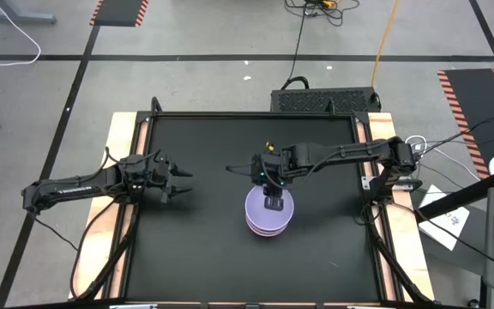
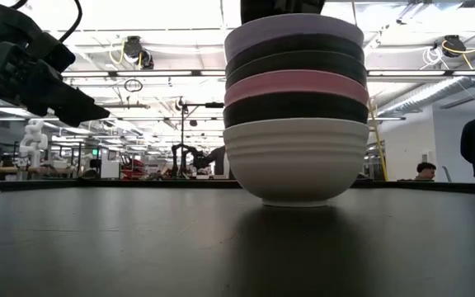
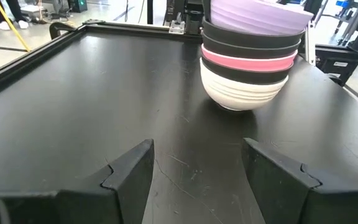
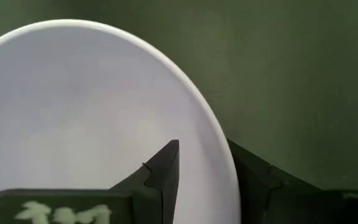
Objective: Nest bowls inside each other
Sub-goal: Stack the purple bowl on top of the black bowl
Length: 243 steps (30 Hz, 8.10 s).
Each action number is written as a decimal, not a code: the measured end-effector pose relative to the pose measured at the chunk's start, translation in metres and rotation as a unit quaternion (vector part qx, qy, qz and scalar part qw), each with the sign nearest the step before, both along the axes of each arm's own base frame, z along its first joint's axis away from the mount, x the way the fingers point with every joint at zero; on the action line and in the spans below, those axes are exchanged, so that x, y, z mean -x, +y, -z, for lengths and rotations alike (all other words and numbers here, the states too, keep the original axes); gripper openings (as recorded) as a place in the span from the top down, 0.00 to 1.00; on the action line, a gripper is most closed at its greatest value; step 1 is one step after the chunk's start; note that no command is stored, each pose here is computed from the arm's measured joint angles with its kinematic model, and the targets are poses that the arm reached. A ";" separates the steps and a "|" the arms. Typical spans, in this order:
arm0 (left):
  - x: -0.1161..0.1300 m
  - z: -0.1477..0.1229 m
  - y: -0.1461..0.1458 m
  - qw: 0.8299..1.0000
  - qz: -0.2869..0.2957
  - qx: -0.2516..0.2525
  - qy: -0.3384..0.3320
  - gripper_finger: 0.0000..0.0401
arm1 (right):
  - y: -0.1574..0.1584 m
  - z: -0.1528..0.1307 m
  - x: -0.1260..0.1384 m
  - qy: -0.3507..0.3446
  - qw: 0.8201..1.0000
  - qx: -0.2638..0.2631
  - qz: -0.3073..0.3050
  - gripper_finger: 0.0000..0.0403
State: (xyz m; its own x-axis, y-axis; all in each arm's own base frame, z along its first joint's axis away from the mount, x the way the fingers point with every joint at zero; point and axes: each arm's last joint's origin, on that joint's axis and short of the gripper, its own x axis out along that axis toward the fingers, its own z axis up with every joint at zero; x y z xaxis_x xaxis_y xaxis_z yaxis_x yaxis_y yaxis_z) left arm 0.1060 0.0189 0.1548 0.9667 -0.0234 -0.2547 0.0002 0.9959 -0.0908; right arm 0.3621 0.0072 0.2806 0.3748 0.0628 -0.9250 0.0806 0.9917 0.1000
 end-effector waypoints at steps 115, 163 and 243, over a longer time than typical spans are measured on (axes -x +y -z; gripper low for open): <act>-0.184 -0.062 -0.045 0.978 0.194 -0.011 -0.082 0.39 | -0.028 0.001 0.002 0.001 0.998 -0.064 0.023 1.00; -0.196 -0.037 -0.041 0.980 0.190 -0.002 -0.053 0.39 | -0.030 -0.031 0.014 -0.069 0.993 -0.086 0.028 0.73; -0.083 -0.119 -0.047 0.983 0.136 -0.103 -0.067 0.39 | 0.086 0.021 0.087 -0.260 0.965 0.024 -0.039 0.73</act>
